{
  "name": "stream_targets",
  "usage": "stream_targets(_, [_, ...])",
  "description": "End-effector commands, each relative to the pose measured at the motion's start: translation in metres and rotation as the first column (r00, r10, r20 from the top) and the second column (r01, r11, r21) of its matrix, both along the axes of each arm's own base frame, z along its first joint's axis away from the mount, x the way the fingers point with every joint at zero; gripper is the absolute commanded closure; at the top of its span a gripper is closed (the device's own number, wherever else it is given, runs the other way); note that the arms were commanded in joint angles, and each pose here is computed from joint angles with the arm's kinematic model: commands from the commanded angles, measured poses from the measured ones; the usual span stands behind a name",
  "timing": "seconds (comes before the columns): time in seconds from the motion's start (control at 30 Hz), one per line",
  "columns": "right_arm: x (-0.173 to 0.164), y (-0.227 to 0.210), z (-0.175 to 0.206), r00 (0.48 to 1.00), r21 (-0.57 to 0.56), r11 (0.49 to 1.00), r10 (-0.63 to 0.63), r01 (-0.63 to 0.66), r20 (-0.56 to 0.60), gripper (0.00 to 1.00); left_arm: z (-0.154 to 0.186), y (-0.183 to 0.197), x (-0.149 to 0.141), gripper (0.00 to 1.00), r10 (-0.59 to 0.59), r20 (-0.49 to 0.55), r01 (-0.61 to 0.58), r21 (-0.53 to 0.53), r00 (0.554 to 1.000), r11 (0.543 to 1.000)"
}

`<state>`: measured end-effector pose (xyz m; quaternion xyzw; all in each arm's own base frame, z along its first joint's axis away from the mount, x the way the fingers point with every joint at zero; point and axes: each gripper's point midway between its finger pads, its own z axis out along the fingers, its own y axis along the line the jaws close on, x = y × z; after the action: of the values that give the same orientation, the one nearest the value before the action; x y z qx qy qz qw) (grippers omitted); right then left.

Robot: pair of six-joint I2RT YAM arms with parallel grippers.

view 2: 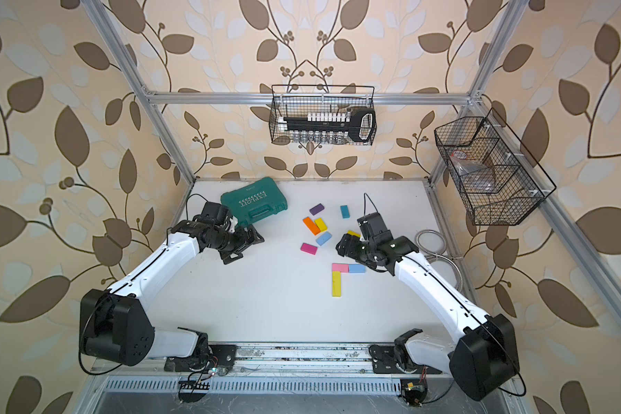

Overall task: Assemble the letter c with building blocks
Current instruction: Assemble the building block at the center of the board.

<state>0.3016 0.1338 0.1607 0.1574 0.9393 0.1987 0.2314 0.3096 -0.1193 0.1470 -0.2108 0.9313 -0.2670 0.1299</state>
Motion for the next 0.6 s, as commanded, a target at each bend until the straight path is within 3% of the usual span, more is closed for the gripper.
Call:
stream_targets(0.0, [-0.001, -0.027, -0.019, 0.995, -0.081, 0.997, 0.003, -0.011, -0.097, 0.15, 0.002, -0.006, -0.005, 0.01, -0.030, 0.008, 0.030, -0.007, 1.000, 1.000])
stream_targets(0.23, [0.002, -0.027, -0.055, 0.988, -0.011, 1.000, -0.019, 0.018, -0.154, 0.15, -0.002, -0.016, -0.001, 0.01, -0.043, -0.002, 0.043, -0.025, 0.999, 0.999])
stream_targets(0.57, [-0.001, -0.039, -0.107, 0.973, -0.060, 0.997, -0.055, 0.042, -0.224, 0.14, -0.004, -0.022, 0.003, 0.01, -0.053, -0.002, 0.053, -0.024, 0.999, 0.998])
